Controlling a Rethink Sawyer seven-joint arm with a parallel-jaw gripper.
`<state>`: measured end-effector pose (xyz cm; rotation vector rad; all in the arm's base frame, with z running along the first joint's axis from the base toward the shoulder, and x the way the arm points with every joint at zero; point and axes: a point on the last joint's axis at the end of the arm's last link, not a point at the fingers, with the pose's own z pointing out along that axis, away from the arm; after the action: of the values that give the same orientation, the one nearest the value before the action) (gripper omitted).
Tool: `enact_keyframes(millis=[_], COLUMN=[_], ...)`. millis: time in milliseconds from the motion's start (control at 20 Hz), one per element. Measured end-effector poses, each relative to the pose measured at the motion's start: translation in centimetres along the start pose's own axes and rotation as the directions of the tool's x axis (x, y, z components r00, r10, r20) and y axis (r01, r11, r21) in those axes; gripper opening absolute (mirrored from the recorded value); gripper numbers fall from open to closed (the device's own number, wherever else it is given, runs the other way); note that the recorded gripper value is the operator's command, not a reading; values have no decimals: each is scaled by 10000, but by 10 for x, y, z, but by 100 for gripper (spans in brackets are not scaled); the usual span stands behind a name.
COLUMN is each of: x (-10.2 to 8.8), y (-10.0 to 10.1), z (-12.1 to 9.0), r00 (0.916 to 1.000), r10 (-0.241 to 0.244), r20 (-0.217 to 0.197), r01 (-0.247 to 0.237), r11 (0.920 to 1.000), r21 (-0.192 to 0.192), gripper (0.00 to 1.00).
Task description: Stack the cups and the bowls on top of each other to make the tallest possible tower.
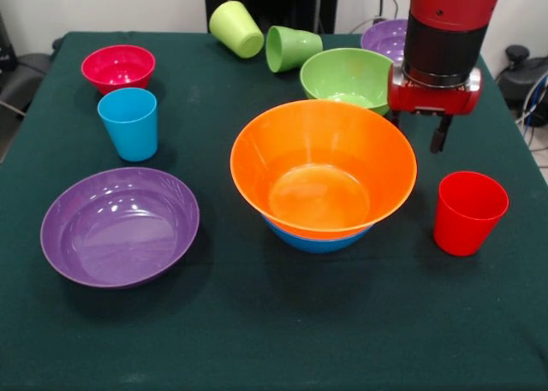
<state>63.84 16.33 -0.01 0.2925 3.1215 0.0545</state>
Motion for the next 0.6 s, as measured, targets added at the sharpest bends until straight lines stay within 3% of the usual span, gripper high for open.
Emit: enact_keyframes(millis=[300, 400, 600], x=[0, 1, 22], y=[1, 2, 11], z=[4, 6, 12], r00=[9998, 9992, 9944], r10=[-4, -34, -285], r20=[189, 405, 1016], r01=[5, 39, 314], r11=[10000, 9999, 9991], r21=[-68, -135, -270], gripper=[100, 100, 100])
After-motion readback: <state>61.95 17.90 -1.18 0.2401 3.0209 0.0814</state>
